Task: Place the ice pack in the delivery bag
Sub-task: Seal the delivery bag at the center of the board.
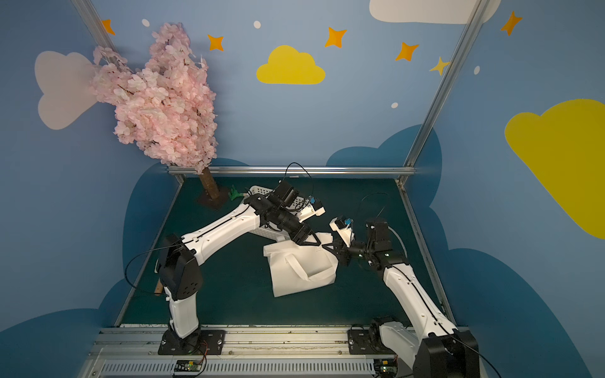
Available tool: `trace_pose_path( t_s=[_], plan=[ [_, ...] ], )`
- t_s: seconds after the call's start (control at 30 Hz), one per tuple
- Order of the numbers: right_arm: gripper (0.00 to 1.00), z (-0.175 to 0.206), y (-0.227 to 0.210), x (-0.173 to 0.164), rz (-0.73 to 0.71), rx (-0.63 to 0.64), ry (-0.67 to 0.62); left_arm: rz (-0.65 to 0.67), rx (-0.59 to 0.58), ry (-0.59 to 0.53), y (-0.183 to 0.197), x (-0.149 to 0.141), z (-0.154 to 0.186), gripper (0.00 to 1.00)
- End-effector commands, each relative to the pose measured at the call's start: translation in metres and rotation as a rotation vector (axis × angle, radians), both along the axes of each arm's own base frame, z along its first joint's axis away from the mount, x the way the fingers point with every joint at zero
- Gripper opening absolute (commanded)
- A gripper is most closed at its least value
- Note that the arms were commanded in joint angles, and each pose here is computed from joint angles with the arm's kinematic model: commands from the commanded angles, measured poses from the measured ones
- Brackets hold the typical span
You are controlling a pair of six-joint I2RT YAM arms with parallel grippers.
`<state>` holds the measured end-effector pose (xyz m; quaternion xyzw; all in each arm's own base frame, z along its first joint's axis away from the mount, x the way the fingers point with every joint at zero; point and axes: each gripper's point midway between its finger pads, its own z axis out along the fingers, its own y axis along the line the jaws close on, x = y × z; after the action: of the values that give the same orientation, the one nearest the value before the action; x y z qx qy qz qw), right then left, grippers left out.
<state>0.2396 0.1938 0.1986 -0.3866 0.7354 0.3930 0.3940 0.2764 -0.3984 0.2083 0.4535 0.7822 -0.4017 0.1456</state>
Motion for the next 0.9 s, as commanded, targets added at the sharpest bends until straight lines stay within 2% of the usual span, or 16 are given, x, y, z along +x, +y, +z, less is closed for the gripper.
trace_pose_path(
  t_s=[0.0,0.1,0.17,0.23,0.33,0.43,0.53,0.6,0.73,0.87],
  plan=[
    [0.00,0.020,0.006,0.006,0.031,0.031,-0.062,-0.026,0.069,0.012,0.005,-0.010,-0.015,0.61],
    [0.00,0.020,0.007,0.006,0.034,0.029,-0.062,-0.033,0.080,0.015,0.006,-0.013,-0.019,0.60],
    [0.00,0.022,0.008,0.006,0.040,0.034,-0.058,-0.036,0.083,0.014,0.005,-0.014,-0.020,0.45],
    [0.00,0.023,0.009,0.004,0.054,0.038,-0.052,-0.036,0.082,0.025,0.005,-0.015,-0.020,0.37],
    [0.00,0.024,0.009,0.003,0.066,0.029,-0.076,-0.033,0.082,0.031,0.004,-0.015,-0.020,0.29],
    [0.00,0.026,0.007,0.004,0.047,0.019,-0.080,-0.033,0.083,0.030,0.004,-0.015,-0.020,0.26],
    [0.14,0.032,0.002,0.003,0.008,-0.002,-0.083,-0.034,0.084,0.029,0.004,-0.015,-0.021,0.24],
    [0.30,0.038,-0.002,-0.002,-0.025,0.001,-0.064,-0.034,0.087,0.030,0.004,-0.015,-0.022,0.24],
    [0.55,0.046,-0.010,-0.011,-0.085,0.008,-0.103,-0.035,0.089,0.035,0.005,-0.016,-0.023,0.24],
    [0.62,0.050,-0.012,-0.011,-0.106,0.028,-0.115,-0.040,0.088,0.038,0.003,-0.017,-0.024,0.24]
  ],
)
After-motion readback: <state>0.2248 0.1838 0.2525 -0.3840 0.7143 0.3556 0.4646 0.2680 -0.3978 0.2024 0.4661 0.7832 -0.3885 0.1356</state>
